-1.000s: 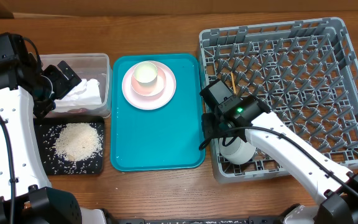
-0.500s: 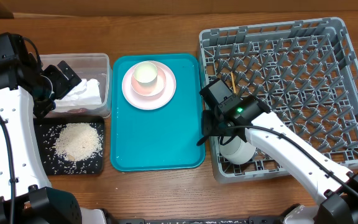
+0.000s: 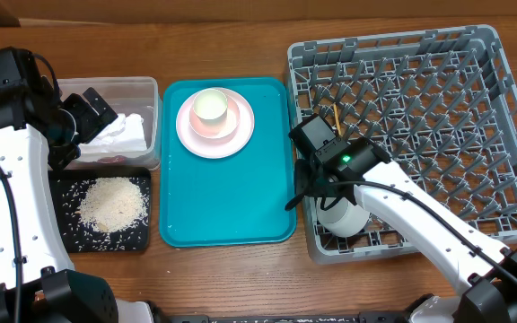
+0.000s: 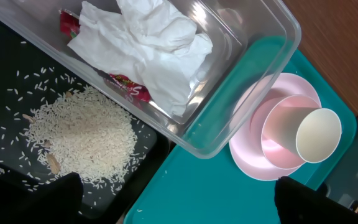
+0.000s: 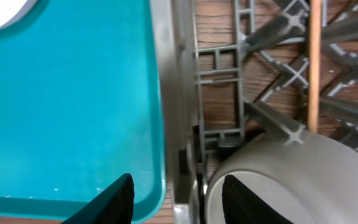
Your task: Sort waste into correct bins and load items into the dishwasher
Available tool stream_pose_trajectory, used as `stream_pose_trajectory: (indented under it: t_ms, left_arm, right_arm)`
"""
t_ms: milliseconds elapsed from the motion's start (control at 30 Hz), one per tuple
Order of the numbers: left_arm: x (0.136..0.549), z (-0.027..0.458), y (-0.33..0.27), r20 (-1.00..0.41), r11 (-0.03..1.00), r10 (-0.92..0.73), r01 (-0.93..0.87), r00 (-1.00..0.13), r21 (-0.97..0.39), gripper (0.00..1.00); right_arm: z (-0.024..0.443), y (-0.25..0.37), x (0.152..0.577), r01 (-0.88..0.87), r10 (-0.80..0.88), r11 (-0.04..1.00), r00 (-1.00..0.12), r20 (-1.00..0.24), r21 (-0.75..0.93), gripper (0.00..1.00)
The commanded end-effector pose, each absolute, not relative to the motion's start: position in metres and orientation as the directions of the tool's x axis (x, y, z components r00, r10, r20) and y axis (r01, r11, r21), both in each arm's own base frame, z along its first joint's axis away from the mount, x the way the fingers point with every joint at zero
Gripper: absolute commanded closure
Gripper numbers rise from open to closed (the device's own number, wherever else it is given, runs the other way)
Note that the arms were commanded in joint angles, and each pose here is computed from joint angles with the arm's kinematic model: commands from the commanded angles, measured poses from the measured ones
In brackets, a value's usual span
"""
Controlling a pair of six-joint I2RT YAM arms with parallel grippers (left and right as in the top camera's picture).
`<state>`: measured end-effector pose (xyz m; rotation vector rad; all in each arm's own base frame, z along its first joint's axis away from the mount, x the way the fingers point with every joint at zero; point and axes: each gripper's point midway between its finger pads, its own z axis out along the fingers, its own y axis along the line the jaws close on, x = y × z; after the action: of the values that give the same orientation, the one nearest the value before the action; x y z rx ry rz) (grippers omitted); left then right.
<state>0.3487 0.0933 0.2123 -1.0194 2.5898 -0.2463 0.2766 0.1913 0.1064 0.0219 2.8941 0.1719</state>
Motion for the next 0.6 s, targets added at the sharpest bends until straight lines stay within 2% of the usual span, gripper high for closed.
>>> stream_pose_trajectory:
  t_ms: [0,200,367,567]
  left_arm:
    - [0.351,0.222,0.094,-0.277,0.728,-0.685,-0.617,-0.674,-0.299,0.0]
    - [0.351,0.222,0.094,-0.278,0.728,-0.685,-0.617,-0.673,-0.299,0.0]
    - [0.351,0.222,0.094,-0.278,0.728,-0.685,-0.617,-0.673,-0.299,0.0]
    - [0.351,0.222,0.094,-0.278,0.728,-0.685,-0.617,-0.673,-0.299,0.0]
  right_arm:
    - [0.104,0.19,0.277,0.001,0.026,0.995,-0.97,-0.243,0.104,0.54]
    - [0.095,0.19,0.271,0.007,0.031,0.994,-0.975,-0.221,0.111,0.57]
    - [0.087,0.206,0.266,-0.01,0.029,0.98,-0.981,-0.192,0.201,0.58]
    - [0.089,0.213,0.267,-0.019,0.028,0.971,-0.981,-0.191,0.236,0.65]
